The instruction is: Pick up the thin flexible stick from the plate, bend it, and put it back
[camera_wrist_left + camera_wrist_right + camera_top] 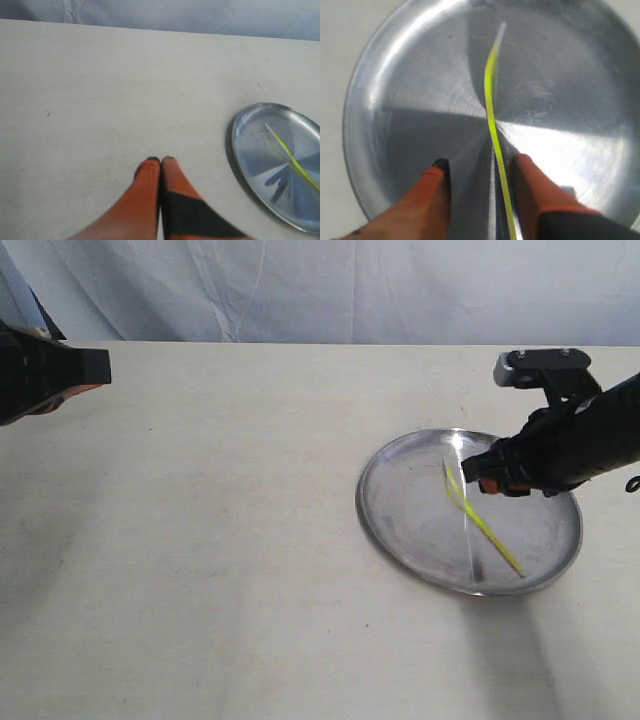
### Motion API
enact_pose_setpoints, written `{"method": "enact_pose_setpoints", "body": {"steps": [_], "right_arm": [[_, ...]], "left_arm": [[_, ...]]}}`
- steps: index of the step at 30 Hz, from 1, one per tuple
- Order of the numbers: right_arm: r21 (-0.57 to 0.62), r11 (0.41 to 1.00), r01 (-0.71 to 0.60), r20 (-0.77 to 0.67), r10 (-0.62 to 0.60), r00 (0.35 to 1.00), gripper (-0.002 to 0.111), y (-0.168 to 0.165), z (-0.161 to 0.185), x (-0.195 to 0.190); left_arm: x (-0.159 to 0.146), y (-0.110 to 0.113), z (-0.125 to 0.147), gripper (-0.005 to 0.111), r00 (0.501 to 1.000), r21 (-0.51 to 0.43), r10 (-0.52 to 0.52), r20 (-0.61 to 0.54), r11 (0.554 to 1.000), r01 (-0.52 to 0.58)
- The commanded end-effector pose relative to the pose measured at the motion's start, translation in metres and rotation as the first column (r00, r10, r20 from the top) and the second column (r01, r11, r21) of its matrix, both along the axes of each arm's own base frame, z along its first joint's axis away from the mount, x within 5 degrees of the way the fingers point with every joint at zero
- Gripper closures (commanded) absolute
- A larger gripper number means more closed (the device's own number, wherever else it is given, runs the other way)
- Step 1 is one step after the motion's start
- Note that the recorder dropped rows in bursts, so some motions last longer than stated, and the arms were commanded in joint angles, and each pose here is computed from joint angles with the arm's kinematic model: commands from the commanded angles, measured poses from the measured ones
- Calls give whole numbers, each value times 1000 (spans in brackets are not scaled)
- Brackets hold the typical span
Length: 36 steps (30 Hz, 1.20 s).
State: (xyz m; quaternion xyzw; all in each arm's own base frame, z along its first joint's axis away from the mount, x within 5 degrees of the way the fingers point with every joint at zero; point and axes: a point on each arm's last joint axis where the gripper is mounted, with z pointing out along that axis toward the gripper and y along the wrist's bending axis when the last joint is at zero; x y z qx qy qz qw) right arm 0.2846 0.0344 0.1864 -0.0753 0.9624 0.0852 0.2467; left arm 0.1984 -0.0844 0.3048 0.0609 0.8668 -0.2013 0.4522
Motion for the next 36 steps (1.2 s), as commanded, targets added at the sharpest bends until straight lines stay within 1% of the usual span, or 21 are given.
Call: {"method": "enact_pose_setpoints", "body": {"steps": [1,2,5,9,12,13,14,18,22,27,28,29,30,33,36], "right_arm": [[17,1000,11,120,-13,993,97,-2,40,-16],[30,1000,6,174,-11,985,108,-2,60,-27],[46,999,-19,253,6,967,108,-1,91,-50],[82,996,-32,319,4,948,108,0,114,-71],[91,995,-32,391,-6,921,108,-1,126,-87],[89,995,-37,397,-1,918,108,-1,129,-91],[94,995,-42,393,2,920,108,-1,130,-94],[94,995,-43,401,2,916,108,-1,131,-96],[95,995,-42,401,0,916,108,-1,132,-96],[97,994,-46,433,0,901,108,-1,138,-104],[94,994,-49,462,1,887,108,-2,144,-110],[58,997,-59,499,22,866,108,-3,149,-114],[33,998,-46,569,19,822,108,-6,159,-123],[48,998,-33,650,-6,760,108,-9,173,-149],[34,999,-26,741,-8,672,108,-12,176,-184]], "left_arm": [[-16,5,3,107,998,4,-11,64,1000,11],[-24,9,1,107,996,-16,0,91,1000,2],[-41,16,-1,107,988,-38,17,151,999,-12],[-52,21,-5,107,983,-49,28,181,999,-20],[-55,24,-10,107,978,-44,38,205,999,-29],[-55,24,-12,107,981,-72,50,185,997,-37],[-57,23,-14,107,986,-74,44,161,997,-32],[-57,23,-15,107,986,-48,31,162,999,-24],[-57,24,-16,107,983,-1,14,180,1000,-14],[-56,25,-16,107,981,31,2,193,999,-9],[-56,25,-16,107,981,33,1,193,999,-8],[-56,25,-16,107,981,33,1,193,999,-8],[-56,25,-16,107,981,33,1,193,999,-8],[-56,25,-16,107,981,33,1,193,999,-8],[-56,25,-16,107,981,33,1,193,999,-8]]}}
